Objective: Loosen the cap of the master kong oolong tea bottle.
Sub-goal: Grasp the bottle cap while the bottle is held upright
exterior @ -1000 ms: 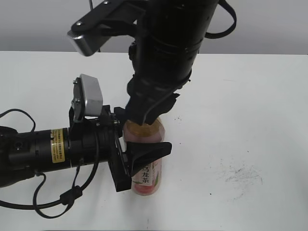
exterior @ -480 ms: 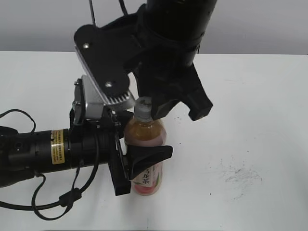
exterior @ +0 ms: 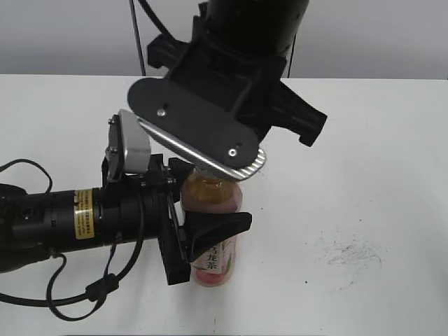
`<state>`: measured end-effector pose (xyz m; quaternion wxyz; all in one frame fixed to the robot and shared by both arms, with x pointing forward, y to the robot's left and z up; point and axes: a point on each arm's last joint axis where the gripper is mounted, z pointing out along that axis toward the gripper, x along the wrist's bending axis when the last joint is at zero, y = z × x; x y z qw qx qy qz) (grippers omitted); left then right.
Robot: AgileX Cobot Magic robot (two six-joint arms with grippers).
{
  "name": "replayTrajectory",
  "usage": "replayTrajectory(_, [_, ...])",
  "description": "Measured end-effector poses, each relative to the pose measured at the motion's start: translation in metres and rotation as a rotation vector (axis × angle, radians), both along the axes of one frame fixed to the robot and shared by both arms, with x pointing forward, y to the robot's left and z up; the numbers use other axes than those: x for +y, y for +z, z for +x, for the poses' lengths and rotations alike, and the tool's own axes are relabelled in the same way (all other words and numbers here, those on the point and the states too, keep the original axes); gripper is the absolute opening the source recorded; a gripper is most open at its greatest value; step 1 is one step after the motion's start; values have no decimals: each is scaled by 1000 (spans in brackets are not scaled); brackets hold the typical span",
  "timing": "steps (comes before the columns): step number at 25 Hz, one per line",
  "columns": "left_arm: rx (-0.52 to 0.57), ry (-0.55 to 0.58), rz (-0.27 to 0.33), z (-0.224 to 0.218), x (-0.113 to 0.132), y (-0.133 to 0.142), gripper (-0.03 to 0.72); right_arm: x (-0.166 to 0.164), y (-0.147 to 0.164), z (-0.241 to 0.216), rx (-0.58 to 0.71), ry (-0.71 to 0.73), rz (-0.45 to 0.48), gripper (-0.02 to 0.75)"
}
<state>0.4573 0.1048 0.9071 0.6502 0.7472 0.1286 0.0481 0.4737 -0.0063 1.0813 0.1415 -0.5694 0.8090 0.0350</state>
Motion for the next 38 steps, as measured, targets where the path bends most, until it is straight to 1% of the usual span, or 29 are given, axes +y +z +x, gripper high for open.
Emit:
replayTrajectory(1, [0,-1,0,0,0,0,445,0,0,0,12,-40,2,283])
replayTrajectory(3, [7,4,-2,0,0,0,445,-1,1,0,36,-151,22,332])
replayTrajectory(6, [13,9,-3,1,0,0,445,-1,4,0,67,-314,63,433])
replayTrajectory(8, [13,9,-3,1,0,0,445,-1,4,0,98,-448,89,469])
replayTrajectory(9, [14,9,-3,1,0,0,445,-1,4,0,119,-537,107,482])
replayTrajectory(13, [16,9,-3,1,0,0,445,-1,4,0,202,-899,179,503])
replayTrajectory(16, [16,9,-3,1,0,0,445,0,4,-1,280,-1175,233,503])
replayTrajectory(19, [16,10,-4,1,0,0,445,1,4,-3,340,-1337,264,503])
replayTrajectory(22, [16,10,-4,1,0,0,445,4,4,-7,416,-1392,272,503])
replayTrajectory(25, [16,10,-4,1,0,0,445,5,4,-8,438,-1419,276,503])
replayTrajectory(27, [16,10,-4,1,0,0,445,5,4,-8,439,-1437,276,503])
replayTrajectory(32, [16,10,-4,1,0,0,445,2,3,-4,390,-1461,280,503])
replayTrajectory(38, [16,10,-4,1,0,0,445,2,2,-3,381,-1466,279,500])
